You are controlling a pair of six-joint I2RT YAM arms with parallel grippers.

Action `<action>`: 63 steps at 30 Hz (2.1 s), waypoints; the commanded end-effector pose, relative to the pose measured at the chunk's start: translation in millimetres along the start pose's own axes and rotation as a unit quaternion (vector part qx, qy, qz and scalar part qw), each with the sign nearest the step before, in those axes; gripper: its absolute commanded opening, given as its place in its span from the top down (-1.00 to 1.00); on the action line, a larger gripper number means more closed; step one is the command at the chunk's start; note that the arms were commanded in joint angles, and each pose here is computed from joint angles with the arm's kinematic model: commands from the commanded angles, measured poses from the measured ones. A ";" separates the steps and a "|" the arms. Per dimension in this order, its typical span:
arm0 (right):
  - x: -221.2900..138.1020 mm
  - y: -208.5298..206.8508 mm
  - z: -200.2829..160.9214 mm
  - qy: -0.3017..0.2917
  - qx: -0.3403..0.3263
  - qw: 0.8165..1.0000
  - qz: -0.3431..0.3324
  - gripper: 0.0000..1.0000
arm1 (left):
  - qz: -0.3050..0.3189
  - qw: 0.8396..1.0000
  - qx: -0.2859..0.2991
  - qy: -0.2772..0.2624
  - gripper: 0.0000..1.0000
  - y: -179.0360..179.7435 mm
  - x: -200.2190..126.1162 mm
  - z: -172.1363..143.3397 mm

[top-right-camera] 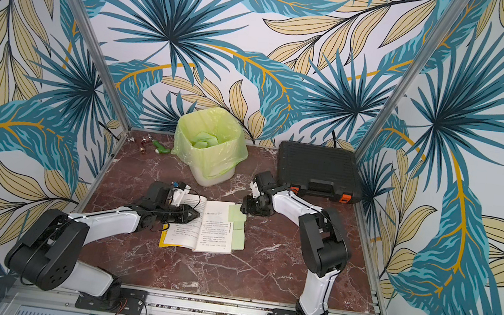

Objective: Peel off the used sticky note
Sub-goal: Tear off the note from the book.

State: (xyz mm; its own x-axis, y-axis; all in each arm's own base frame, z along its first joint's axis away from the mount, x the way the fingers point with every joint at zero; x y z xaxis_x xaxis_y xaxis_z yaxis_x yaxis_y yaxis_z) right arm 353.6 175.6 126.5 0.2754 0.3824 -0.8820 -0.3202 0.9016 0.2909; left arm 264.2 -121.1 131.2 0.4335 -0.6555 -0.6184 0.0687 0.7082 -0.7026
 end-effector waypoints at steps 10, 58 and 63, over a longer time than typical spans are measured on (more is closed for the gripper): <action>5.0 5.4 16.1 -0.018 -0.010 0.999 0.033 0.39 | 0.021 1.000 0.001 0.001 0.43 2.2 3.3 3.8; -12.9 96.2 -40.3 -0.081 -0.294 0.935 -0.184 1.00 | 0.015 1.000 -0.007 0.009 0.43 4.7 12.2 6.4; -20.6 97.8 -27.1 -0.097 -0.297 0.923 -0.224 1.00 | 0.015 1.000 -0.007 0.009 0.43 4.8 11.8 6.2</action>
State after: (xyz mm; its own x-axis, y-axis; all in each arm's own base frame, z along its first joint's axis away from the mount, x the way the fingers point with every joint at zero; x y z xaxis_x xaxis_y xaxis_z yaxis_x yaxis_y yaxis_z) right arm 288.5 251.2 156.2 0.6045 0.1249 -0.7867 -0.5888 0.7353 -0.3356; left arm 271.4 -124.0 126.1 0.4161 -0.6583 -0.6273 0.0572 0.7074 -0.7045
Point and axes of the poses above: each gripper's point midway between its finger pads, its own x axis out along the fingers, its own y axis along the line the jaws close on, z = x × y, the point moved 10 cm from there along -x, back along the fingers, and after that the axes turned 9 degrees about -x, right-handed, at the moved point
